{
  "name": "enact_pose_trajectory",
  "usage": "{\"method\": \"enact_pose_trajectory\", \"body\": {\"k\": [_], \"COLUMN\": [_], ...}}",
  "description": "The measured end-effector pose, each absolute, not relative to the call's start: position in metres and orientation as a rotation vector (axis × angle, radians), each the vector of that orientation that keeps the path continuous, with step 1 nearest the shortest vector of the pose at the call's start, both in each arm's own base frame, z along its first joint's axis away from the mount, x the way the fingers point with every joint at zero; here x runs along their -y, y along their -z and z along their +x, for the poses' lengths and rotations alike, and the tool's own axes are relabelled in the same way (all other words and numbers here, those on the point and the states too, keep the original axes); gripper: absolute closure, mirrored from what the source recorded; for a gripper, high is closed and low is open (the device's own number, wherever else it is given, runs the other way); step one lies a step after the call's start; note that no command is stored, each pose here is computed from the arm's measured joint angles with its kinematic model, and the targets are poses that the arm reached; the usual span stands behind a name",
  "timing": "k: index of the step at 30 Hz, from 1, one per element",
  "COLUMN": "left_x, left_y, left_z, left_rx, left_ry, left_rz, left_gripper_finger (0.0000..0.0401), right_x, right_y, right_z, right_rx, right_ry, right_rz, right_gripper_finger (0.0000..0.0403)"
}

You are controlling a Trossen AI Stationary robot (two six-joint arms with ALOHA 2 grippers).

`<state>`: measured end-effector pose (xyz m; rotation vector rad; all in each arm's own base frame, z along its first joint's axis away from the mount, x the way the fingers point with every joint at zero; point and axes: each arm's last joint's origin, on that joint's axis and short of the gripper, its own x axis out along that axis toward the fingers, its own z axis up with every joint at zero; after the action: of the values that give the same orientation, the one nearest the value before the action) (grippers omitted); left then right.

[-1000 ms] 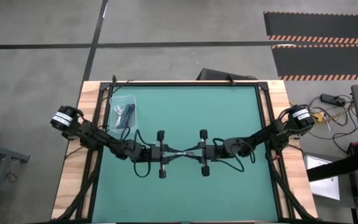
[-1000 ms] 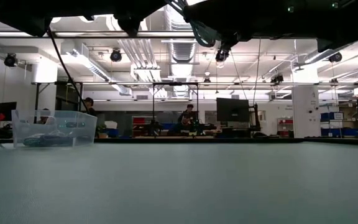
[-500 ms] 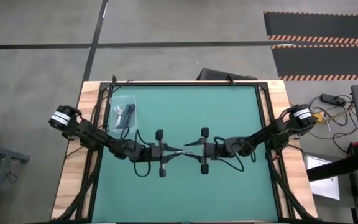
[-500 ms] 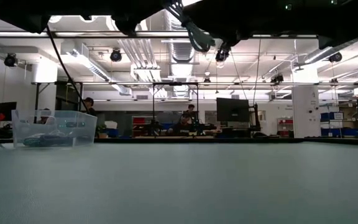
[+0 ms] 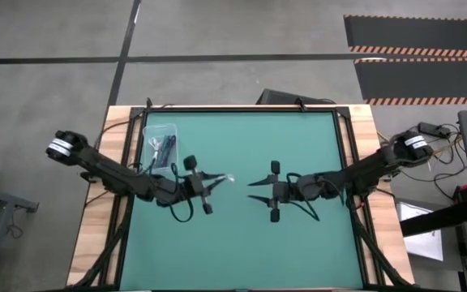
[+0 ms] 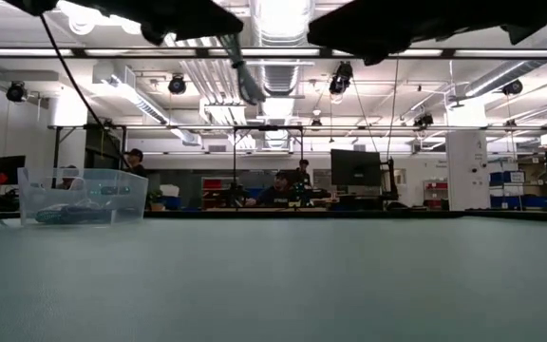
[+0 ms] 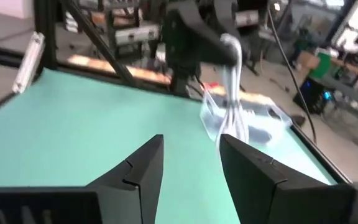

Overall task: Pick and place USB-C Cables
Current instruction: Put the light blue charger cable into the transparent bin

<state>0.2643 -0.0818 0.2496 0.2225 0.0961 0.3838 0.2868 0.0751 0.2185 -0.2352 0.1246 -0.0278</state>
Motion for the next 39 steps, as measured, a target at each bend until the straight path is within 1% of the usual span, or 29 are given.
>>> {"method": "enact_pose_trajectory", "body": {"k": [5, 9, 16, 21, 27, 32, 39], "left_x": [0.072, 0.064, 0.05, 0.043, 0.036, 0.027, 0.013], "left_y": [-0.259, -0.263, -0.27, -0.27, -0.269, -0.268, -0.286], "left_z": [0.249, 0.238, 0.223, 0.213, 0.201, 0.188, 0.169], "left_rx": [-0.154, -0.185, -0.207, -0.257, -0.305, -0.362, -0.414], "left_ry": [-0.538, -0.613, -0.659, -0.676, -0.693, -0.721, -0.769], "left_rz": [0.243, 0.225, 0.147, 0.137, 0.106, 0.113, 0.114], "left_gripper_finger": [0.0384, 0.0384, 0.0384, 0.0384, 0.0384, 0.0384, 0.0384], "right_x": [-0.072, -0.071, -0.07, -0.069, -0.067, -0.062, -0.055], "right_y": [-0.222, -0.223, -0.221, -0.222, -0.228, -0.231, -0.226], "right_z": [0.278, 0.274, 0.272, 0.269, 0.26, 0.252, 0.241], "right_rx": [-0.193, -0.219, -0.254, -0.272, -0.251, -0.23, -0.221], "right_ry": [0.042, 0.04, 0.036, 0.029, 0.024, 0.036, 0.056], "right_rz": [-0.22, -0.219, -0.239, -0.278, -0.326, -0.319, -0.286], "right_gripper_finger": [0.0257, 0.026, 0.0262, 0.0268, 0.028, 0.0291, 0.0305]}}
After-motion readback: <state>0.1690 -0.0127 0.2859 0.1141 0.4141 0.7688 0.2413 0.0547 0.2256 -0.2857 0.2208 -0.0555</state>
